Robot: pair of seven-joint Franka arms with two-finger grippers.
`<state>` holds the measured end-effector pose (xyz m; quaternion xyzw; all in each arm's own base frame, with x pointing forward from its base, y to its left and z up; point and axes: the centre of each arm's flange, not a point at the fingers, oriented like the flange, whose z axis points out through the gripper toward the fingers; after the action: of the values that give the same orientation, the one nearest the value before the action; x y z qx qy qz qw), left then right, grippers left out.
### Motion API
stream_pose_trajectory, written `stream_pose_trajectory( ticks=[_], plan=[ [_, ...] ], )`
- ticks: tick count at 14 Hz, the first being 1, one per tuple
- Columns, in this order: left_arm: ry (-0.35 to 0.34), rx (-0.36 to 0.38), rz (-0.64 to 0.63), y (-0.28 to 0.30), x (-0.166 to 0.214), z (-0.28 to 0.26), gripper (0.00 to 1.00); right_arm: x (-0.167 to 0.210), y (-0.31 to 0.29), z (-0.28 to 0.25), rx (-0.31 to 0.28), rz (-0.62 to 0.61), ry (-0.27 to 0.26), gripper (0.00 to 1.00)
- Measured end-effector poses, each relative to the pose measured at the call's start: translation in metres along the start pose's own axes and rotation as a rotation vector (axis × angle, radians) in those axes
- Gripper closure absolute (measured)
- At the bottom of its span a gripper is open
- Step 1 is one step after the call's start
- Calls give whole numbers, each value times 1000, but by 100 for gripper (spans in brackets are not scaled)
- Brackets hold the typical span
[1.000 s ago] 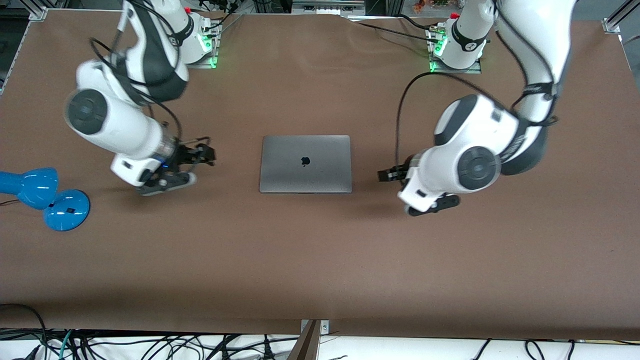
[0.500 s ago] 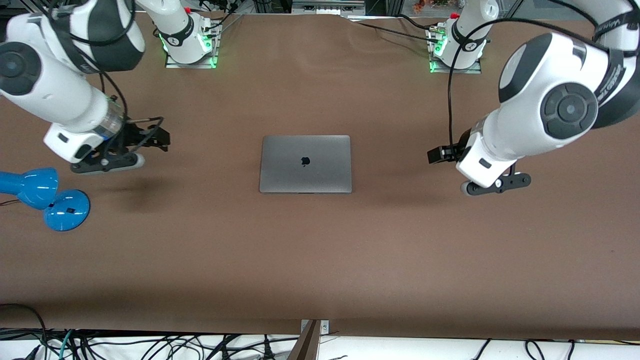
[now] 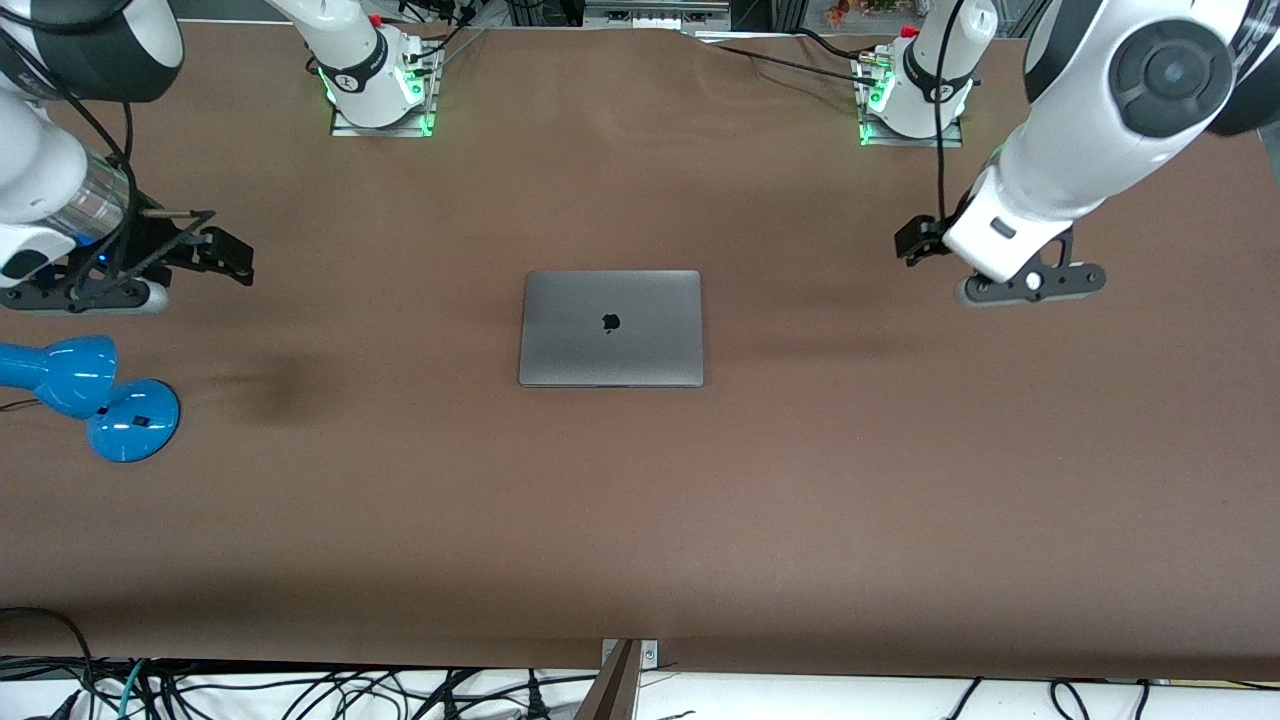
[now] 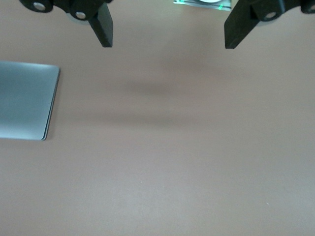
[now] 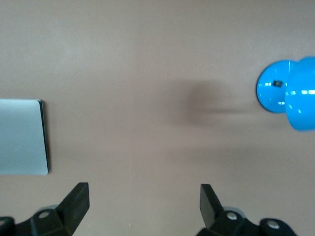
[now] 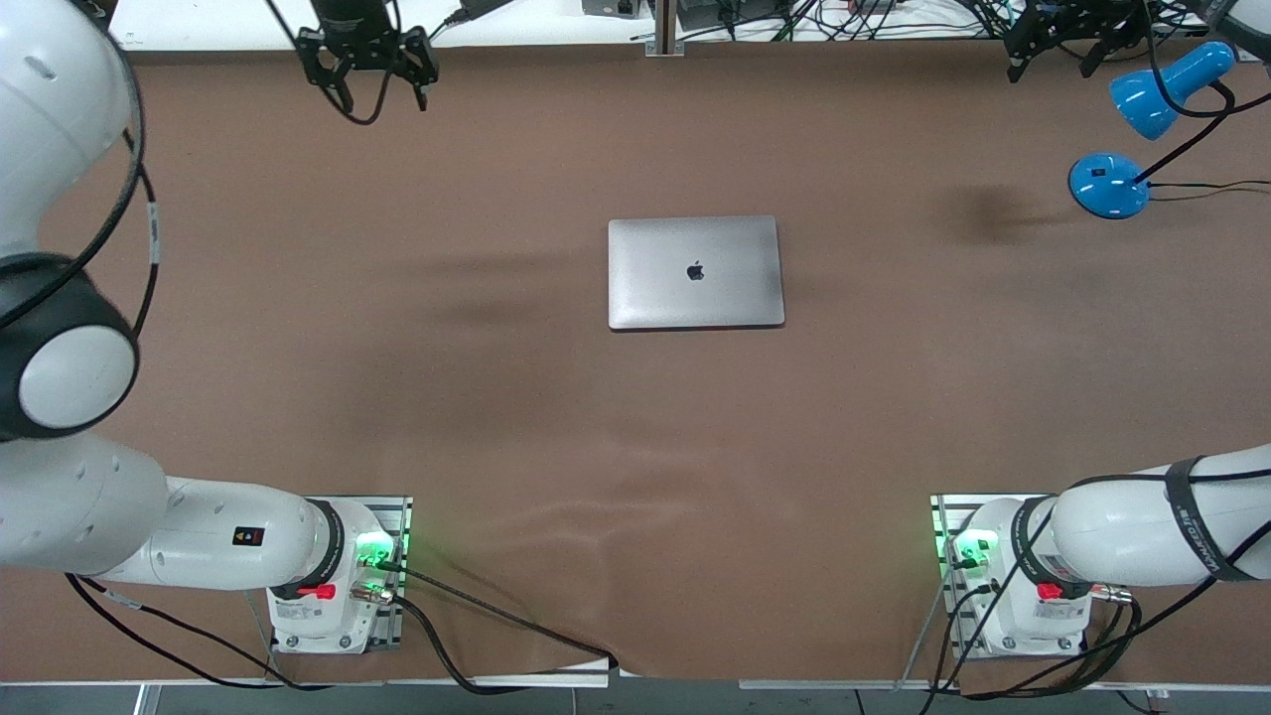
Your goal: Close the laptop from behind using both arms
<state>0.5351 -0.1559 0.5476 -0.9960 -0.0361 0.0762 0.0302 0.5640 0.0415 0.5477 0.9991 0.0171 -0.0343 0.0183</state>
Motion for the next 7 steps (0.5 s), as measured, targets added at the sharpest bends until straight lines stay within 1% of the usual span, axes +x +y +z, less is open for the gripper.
stream_pose_trajectory(
  ticks=[1,3,7],
  plan=[
    [9,-3,14,-12,-9,-2,0,-4,2,-3,0,2,-12,0],
    [24,-10,33,-30,-19,-6,0,-11,5,-10,0,8,-19,0],
    [58,-26,93,-47,-17,-19,0,-22,16,-16,0,28,-50,0]
  ],
)
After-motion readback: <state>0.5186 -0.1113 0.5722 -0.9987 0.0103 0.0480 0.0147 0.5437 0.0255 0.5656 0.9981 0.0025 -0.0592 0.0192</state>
